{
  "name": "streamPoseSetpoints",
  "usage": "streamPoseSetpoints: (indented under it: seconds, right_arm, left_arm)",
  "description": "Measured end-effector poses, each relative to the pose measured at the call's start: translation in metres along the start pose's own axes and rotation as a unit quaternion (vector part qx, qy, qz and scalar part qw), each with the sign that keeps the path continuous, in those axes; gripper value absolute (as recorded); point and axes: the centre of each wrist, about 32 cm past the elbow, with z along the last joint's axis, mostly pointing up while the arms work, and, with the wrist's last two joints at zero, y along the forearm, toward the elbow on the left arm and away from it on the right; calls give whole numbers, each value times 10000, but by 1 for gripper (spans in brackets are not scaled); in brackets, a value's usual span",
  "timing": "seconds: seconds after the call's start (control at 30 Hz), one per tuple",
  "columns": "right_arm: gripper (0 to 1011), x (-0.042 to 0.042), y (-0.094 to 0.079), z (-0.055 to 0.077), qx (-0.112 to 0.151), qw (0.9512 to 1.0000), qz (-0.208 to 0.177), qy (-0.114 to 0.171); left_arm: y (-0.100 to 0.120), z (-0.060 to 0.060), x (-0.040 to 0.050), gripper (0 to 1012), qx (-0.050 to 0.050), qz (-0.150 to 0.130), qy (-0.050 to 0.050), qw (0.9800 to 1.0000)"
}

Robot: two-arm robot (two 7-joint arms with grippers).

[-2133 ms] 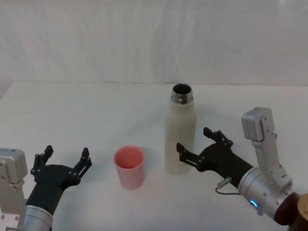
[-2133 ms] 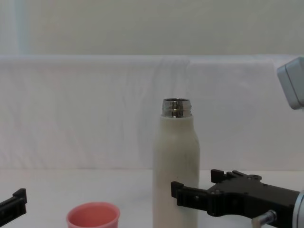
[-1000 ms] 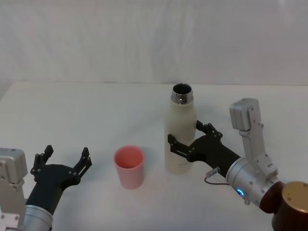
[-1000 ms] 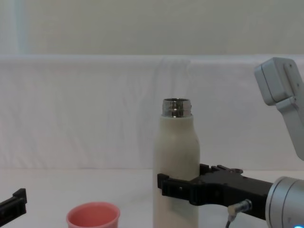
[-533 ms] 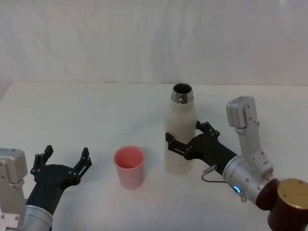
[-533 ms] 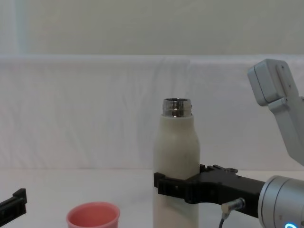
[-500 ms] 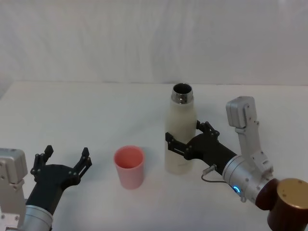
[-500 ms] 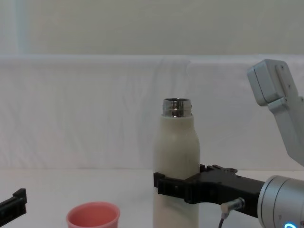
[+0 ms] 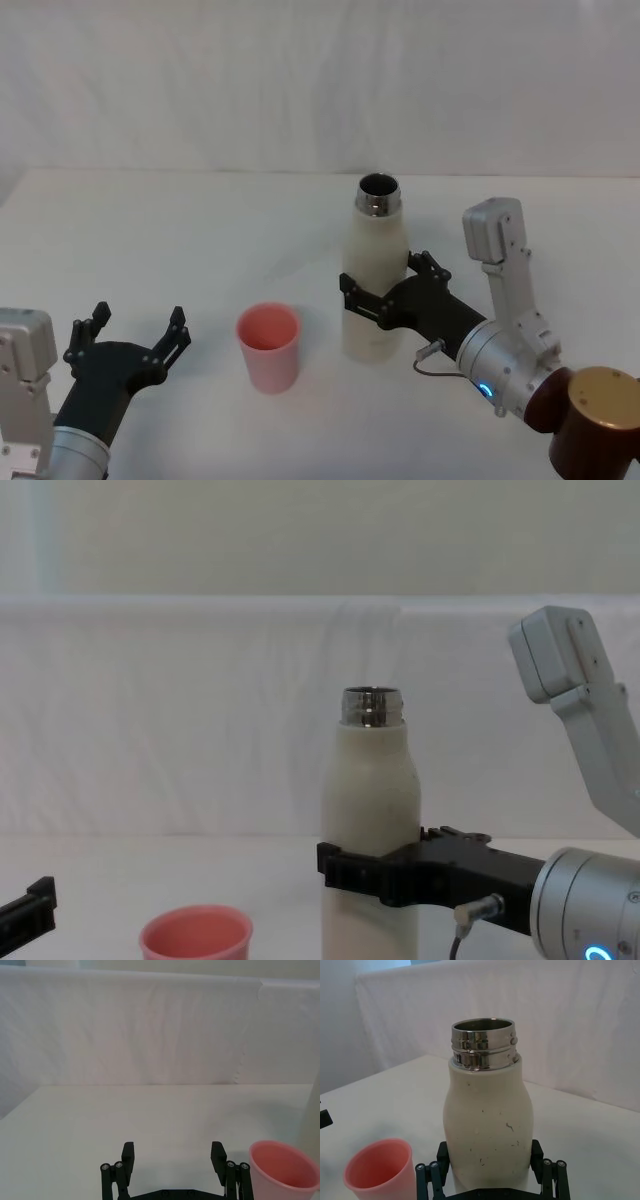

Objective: Grasp the thermos with one hand and pour water into the cup lid.

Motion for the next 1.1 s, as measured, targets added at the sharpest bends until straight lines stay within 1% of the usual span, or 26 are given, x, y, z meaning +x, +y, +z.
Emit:
streamPoseSetpoints:
  seconds: [0.43,0.5,0.53,1.1]
  right_arm:
    - [1001,-1,9,1,-14,10000,2,-19]
    - [986,-1,8,1,-14,10000,0,-19]
    - [960,0,8,1,-14,10000,-1,-19]
    - [957,1,3,0,-13,10000,-4,-18]
  left_arm:
    - [0,0,0,1001,0,0,0,10000]
    - [0,0,0,1001,0,0,0,10000]
    - [0,0,0,1001,0,0,0,10000]
    - [0,0,0,1001,0,0,0,10000]
